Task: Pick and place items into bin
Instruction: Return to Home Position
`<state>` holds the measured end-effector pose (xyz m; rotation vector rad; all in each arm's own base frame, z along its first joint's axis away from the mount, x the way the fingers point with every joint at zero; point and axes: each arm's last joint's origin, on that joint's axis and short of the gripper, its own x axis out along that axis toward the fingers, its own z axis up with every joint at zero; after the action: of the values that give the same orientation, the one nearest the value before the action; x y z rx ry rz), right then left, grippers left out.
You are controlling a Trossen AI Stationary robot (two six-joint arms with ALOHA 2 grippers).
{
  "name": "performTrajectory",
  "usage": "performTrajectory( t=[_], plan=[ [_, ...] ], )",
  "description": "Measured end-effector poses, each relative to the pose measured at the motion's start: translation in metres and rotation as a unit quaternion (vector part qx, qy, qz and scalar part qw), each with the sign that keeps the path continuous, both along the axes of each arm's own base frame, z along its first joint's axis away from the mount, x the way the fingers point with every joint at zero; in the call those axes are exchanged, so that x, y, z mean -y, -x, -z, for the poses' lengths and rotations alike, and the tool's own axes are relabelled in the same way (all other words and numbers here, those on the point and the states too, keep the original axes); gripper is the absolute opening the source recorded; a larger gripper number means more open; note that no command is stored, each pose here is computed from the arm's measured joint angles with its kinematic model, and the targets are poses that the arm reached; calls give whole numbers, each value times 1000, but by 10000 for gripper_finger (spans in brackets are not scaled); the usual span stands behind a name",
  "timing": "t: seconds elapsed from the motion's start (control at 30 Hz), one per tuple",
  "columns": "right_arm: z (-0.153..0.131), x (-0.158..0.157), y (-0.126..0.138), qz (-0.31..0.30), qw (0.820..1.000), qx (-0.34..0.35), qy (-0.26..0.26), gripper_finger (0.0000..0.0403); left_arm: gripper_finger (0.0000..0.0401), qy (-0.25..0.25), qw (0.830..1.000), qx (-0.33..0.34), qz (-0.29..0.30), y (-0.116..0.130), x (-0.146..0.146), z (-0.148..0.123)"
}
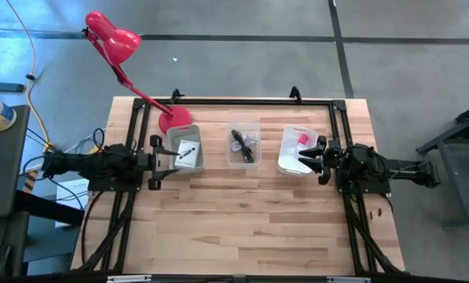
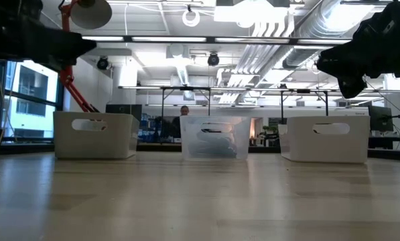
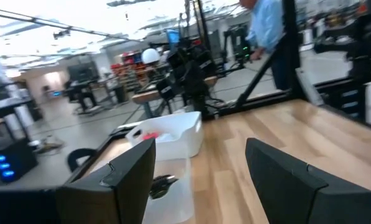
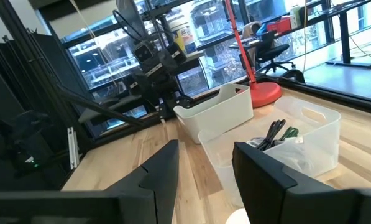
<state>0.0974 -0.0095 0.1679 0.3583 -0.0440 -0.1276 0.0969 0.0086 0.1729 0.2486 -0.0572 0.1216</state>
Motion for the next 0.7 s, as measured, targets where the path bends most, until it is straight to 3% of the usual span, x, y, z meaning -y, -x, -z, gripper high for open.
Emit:
performTrajectory(
  t=[0.17, 0.43, 0.7],
  plan=[
    [0, 0, 0, 0, 1000, 0, 3, 142, 237, -13, 999, -16, -37, 0, 3, 3],
    [0, 0, 0, 0, 1000, -1, 4, 142, 237, -29, 999, -18, -32, 0, 4, 3],
    [0, 0, 0, -3, 1000, -2, 4, 142, 237, -56, 998, -28, 29, -1, 7, 4]
  ],
)
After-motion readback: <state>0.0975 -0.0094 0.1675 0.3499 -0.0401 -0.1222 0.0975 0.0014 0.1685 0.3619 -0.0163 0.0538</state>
